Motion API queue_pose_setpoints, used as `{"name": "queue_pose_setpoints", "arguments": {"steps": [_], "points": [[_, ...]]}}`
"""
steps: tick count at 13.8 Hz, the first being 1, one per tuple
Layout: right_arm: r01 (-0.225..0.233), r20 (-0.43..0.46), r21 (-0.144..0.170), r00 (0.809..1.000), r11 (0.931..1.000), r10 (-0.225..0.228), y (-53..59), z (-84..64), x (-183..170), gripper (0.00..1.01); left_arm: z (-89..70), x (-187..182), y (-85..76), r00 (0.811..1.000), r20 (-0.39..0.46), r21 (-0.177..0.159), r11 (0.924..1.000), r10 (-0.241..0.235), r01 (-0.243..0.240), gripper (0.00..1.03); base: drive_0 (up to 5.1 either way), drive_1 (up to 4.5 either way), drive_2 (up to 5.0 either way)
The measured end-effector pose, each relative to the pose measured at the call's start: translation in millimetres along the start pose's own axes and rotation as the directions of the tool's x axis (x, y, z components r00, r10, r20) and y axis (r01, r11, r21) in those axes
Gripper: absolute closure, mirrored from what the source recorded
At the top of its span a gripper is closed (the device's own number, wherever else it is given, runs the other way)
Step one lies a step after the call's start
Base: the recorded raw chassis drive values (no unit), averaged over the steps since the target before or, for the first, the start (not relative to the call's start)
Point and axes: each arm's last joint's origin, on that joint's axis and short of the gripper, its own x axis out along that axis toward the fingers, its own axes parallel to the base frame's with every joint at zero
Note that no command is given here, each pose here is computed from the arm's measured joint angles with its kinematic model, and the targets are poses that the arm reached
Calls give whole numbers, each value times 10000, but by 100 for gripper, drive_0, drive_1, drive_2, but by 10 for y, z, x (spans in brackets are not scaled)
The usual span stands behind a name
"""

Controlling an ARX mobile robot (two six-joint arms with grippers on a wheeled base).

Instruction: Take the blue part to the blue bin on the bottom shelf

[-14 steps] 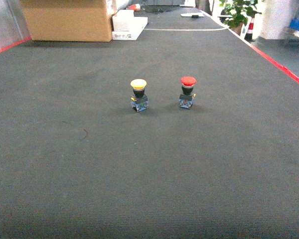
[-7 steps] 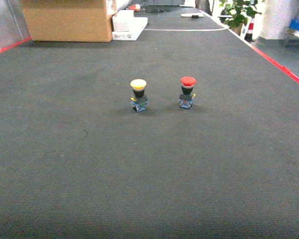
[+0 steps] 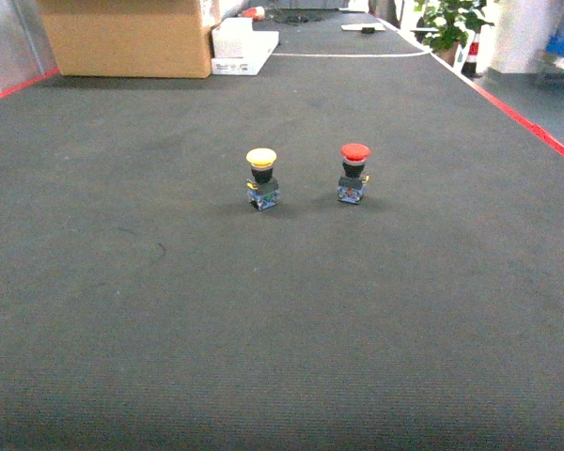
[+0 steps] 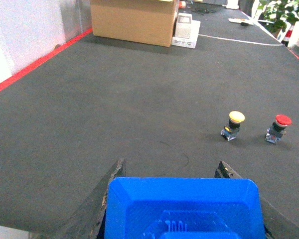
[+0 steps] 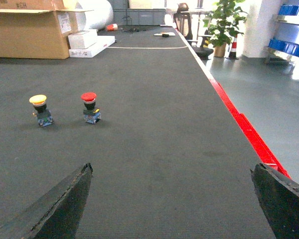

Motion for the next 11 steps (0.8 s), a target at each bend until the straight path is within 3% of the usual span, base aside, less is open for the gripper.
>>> {"name": "queue_pose_setpoints", "arguments": {"steps": [11], "points": [[4, 4, 0, 10000, 10000, -4, 0, 0, 0, 3, -2, 0, 1, 10000, -14, 6, 10000, 14, -14, 59, 0, 0, 0]]}}
